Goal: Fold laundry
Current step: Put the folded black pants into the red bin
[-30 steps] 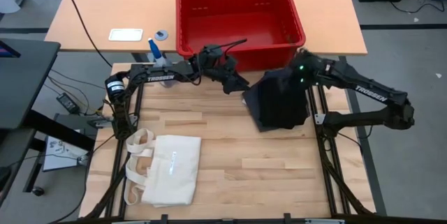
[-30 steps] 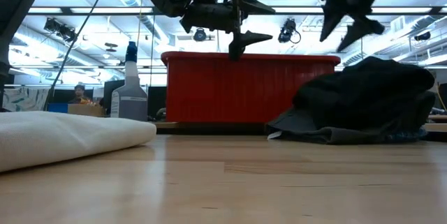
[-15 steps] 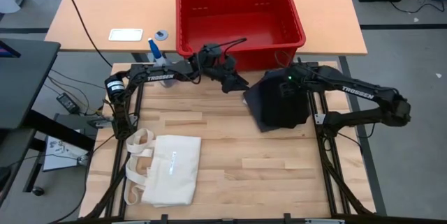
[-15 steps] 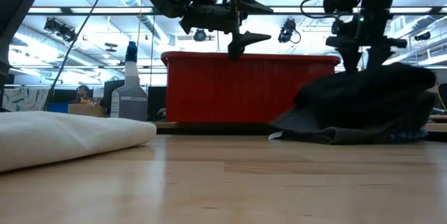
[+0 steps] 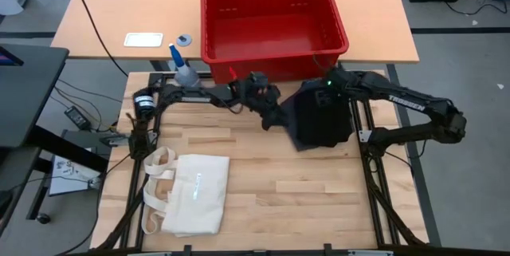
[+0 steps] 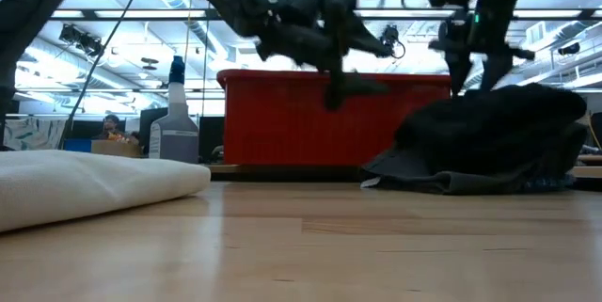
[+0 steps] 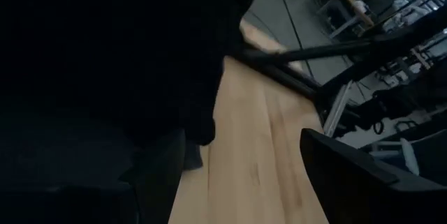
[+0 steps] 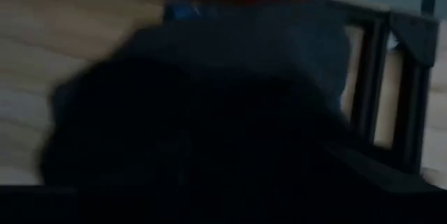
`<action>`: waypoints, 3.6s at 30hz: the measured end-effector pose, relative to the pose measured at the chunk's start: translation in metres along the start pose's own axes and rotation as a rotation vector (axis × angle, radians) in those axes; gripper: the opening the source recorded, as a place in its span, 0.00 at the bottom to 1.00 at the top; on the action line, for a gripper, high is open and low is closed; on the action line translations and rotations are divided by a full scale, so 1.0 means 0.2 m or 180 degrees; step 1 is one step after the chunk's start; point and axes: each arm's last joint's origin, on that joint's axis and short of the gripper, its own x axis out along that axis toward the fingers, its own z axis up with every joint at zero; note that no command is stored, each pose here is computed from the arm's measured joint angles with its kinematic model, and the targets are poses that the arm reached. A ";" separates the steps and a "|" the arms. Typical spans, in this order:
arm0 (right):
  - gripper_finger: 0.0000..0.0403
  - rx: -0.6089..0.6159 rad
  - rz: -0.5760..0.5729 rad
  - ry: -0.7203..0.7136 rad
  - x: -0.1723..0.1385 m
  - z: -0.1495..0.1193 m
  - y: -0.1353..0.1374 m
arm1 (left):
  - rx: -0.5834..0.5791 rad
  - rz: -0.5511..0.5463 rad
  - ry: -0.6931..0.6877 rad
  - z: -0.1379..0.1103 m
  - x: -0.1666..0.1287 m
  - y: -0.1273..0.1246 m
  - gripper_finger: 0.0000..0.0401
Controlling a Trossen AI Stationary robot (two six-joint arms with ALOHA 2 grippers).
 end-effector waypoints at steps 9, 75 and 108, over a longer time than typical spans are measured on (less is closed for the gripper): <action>0.67 -0.0044 0.0953 0.0227 -0.29 0.07 0.01 | -0.1031 0.0016 -0.0141 -0.22 0.30 0.23 0.72; 0.72 0.1513 0.3451 0.0533 -0.26 -0.31 -0.07 | -0.0648 -0.0537 0.0019 0.25 0.10 0.35 0.08; 0.72 0.1488 0.2368 0.1118 -0.02 -0.62 0.04 | -0.1354 -0.0255 0.0150 0.23 0.03 0.45 0.12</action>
